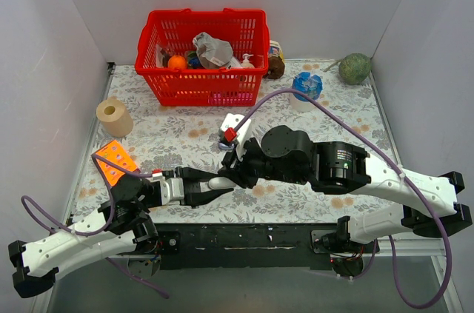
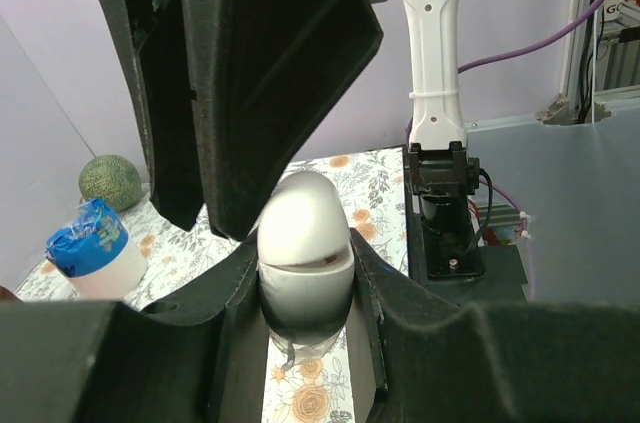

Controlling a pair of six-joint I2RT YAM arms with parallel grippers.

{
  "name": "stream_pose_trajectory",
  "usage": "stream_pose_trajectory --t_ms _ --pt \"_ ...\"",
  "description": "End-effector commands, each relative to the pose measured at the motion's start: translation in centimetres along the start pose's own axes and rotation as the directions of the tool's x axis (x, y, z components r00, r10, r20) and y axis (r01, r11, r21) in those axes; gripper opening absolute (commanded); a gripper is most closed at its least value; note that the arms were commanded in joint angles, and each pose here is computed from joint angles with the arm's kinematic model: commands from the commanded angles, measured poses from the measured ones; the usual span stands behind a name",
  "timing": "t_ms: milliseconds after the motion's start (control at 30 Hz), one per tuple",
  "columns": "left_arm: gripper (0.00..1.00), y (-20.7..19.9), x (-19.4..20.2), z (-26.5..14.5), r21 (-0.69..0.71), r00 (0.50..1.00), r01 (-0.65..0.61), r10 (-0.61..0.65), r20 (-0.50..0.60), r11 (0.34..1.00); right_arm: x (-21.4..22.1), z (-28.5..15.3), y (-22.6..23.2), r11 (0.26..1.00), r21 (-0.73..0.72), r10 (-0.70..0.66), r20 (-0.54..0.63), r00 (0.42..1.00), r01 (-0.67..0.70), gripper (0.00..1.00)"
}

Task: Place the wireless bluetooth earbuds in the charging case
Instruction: Close the charging case.

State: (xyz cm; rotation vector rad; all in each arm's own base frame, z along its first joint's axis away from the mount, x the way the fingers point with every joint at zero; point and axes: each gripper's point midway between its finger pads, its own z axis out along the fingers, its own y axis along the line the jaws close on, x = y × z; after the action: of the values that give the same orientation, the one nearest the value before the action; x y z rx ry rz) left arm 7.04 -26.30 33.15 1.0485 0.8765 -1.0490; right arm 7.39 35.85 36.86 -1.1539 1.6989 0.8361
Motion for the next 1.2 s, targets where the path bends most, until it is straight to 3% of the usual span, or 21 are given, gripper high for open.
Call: stream_pose_trajectory --t_ms 0,333,433,500,567,667,767,933,1000,1167 --pt "0.0 0.7 -0.9 0.2 -0.039 0.999 0.001 0.0 0.032 0.999 -0.7 -0.5 0.9 0.998 -0.055 0.007 0.033 0.999 -0.006 0.34" --pt "0.0 1.3 -1.5 0.6 -0.074 0.997 0.055 -0.051 0.055 0.996 0.7 -0.2 0.3 1.0 -0.016 0.012 -0.014 1.0 -0.012 0.36" --pt "0.0 2.0 -0.6 0.7 -0.12 0.994 0.11 -0.107 0.027 0.987 -1.1 -2.4 -4.0 0.969 0.208 0.106 0.128 0.986 -0.132 0.44" --pt "0.0 2.5 0.7 0.6 -0.168 0.987 0.16 -0.162 -0.003 0.973 -2.4 -5.9 -7.4 0.905 0.324 0.173 0.308 0.936 -0.274 0.48" --pt "0.0 2.7 2.3 0.4 -0.213 0.969 0.235 -0.246 -0.022 0.948 -2.7 -8.8 -9.0 0.868 0.341 0.208 0.41 0.888 -0.361 0.5" --pt "0.0 2.1 4.0 0.3 -0.224 0.941 0.32 -0.336 -0.035 0.921 -1.2 -8.8 -9.5 0.852 0.369 0.218 0.395 0.892 -0.372 0.52" --pt "0.0 1.6 3.7 0.3 -0.195 0.939 0.338 -0.345 -0.001 0.921 0.0 -6.9 -7.8 0.894 0.308 0.22 0.33 0.918 -0.325 0.53" --pt "0.0 1.9 2.7 0.3 -0.197 0.946 0.321 -0.322 0.026 0.926 -1.4 -4.6 -2.7 0.979 0.062 0.174 0.259 0.95 -0.196 0.57" --pt "0.0 1.9 2.6 0.4 -0.191 0.95 0.309 -0.312 0.015 0.931 -0.1 -3.2 -2.5 0.981 0.081 0.159 0.173 0.972 -0.174 0.59" --pt "0.0 1.5 1.5 0.7 -0.145 0.958 0.287 -0.287 0.024 0.947 0.4 -2.1 -2.7 0.978 0.108 0.165 0.145 0.976 -0.181 0.6"
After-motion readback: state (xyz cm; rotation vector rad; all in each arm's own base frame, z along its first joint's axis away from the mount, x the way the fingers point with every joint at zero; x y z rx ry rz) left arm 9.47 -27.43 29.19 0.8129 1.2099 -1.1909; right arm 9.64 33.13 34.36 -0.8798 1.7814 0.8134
